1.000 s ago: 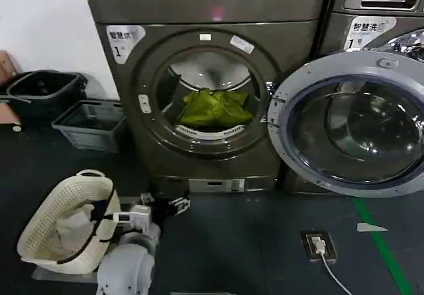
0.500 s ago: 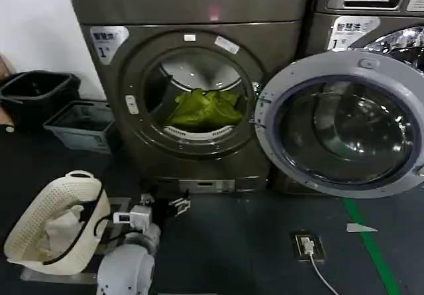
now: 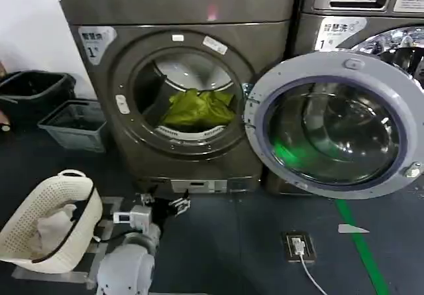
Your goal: Grasp the clothes from the dryer.
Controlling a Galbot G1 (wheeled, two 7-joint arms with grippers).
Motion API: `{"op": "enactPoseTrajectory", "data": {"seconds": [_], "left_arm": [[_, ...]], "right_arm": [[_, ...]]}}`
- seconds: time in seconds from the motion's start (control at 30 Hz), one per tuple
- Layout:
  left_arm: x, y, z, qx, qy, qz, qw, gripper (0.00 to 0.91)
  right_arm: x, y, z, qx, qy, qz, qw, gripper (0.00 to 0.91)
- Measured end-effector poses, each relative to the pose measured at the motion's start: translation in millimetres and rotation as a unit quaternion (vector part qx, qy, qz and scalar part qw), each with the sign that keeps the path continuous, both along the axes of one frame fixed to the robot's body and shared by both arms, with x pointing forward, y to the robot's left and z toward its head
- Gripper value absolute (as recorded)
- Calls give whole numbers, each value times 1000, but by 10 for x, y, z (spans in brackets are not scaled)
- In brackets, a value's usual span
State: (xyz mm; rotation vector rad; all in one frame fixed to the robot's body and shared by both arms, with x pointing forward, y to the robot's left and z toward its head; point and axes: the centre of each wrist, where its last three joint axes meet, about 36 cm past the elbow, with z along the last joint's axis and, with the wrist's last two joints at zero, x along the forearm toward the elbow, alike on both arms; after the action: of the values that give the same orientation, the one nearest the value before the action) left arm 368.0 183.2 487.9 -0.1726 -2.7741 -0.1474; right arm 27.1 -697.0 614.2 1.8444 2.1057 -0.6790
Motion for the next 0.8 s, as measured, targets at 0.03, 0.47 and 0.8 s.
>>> {"op": "enactPoseTrajectory", "data": {"seconds": [0.03,0.47,0.8], "left_arm": [[0,-1,-2,0,0,0,1000,907],[-7,-9,-22,0,4,0,1000,907],[-32,-5,-41,1,8,-2,1000,907]], "right_arm": [[0,0,0,0,-1,0,1000,907],[-34,-1,5,0,-6,-3,1000,907],[-55,1,18,-1,-6,-5,1000,907]]}}
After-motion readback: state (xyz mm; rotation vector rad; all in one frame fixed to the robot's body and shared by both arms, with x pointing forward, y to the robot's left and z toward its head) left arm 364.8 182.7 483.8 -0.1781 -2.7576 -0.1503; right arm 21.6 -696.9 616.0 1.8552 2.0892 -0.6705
